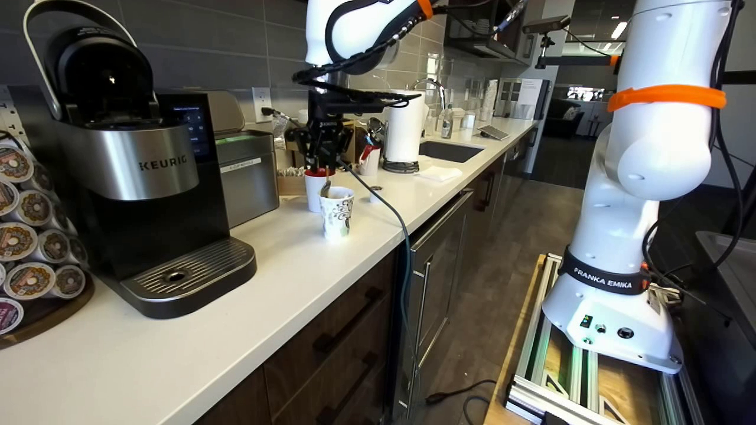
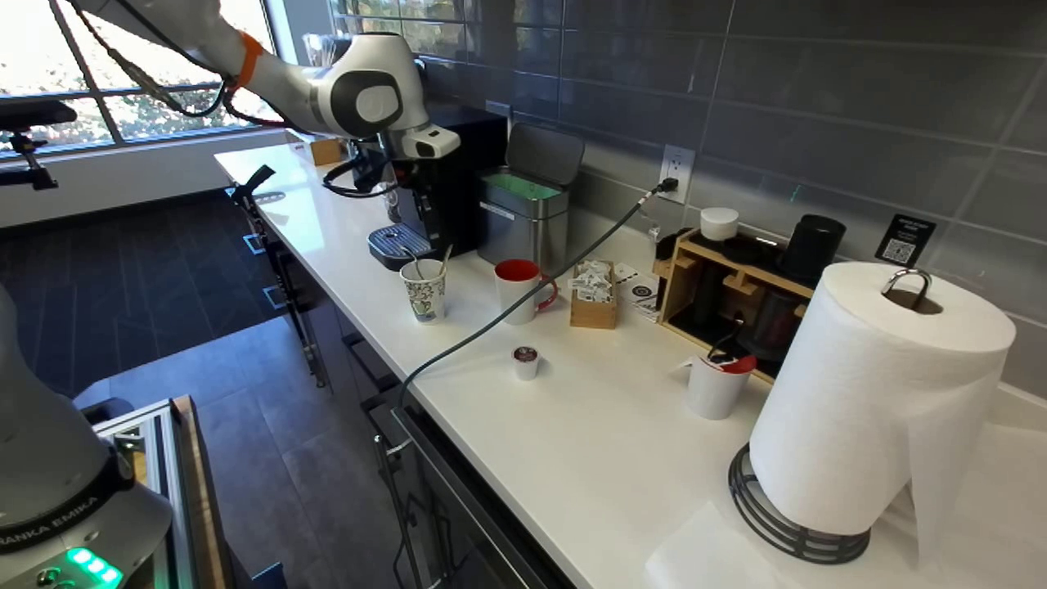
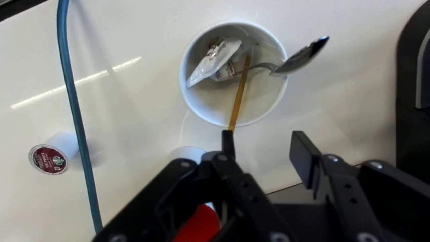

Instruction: Remove the objects in the paper cup and put them inside the mug

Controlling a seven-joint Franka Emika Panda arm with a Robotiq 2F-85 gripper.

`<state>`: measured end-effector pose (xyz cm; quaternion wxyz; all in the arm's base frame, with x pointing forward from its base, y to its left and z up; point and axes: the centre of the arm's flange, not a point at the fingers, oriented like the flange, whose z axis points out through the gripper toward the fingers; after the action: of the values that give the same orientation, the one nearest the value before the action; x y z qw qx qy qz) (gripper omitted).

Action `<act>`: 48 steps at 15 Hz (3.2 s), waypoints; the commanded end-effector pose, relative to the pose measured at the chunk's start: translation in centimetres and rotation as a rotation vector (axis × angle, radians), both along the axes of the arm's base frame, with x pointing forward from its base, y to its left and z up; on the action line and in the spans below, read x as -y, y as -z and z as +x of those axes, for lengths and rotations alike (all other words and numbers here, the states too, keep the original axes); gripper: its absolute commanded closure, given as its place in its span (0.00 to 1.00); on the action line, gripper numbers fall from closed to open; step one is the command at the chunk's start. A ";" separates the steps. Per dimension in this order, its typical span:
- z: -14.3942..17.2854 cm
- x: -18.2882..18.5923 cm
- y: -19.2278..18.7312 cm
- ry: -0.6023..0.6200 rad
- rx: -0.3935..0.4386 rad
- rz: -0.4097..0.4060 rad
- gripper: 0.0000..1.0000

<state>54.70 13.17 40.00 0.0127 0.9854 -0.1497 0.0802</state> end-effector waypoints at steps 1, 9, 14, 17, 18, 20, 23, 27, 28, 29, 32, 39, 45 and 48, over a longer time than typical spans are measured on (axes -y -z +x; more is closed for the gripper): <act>0.0 0.4 0.3 0.098 0.030 -0.001 0.56; 0.6 1.2 1.3 0.208 0.043 -0.033 0.60; 0.7 1.4 1.8 0.239 0.042 -0.044 0.98; 0.8 1.5 2.0 0.250 0.050 -0.043 1.00; 0.7 1.5 1.9 0.249 0.051 -0.043 1.00; 0.4 1.4 1.3 0.237 0.045 -0.035 1.00; -0.6 0.9 -1.2 0.204 0.056 -0.023 0.99; -2.1 0.4 -6.2 0.129 0.131 -0.031 0.99; -2.3 0.4 -7.5 0.117 0.167 -0.038 0.99; -2.3 0.5 -8.7 0.112 0.202 -0.040 0.99; -2.0 0.8 -11.7 0.108 0.298 -0.078 0.99; 2.8 2.2 -11.4 0.188 0.469 -0.155 0.99; 6.8 3.3 -7.8 0.267 0.468 -0.239 0.99; 8.2 3.9 -6.1 0.297 0.454 -0.268 0.99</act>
<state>60.75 8.99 47.52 0.0991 0.9073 -0.2593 0.3157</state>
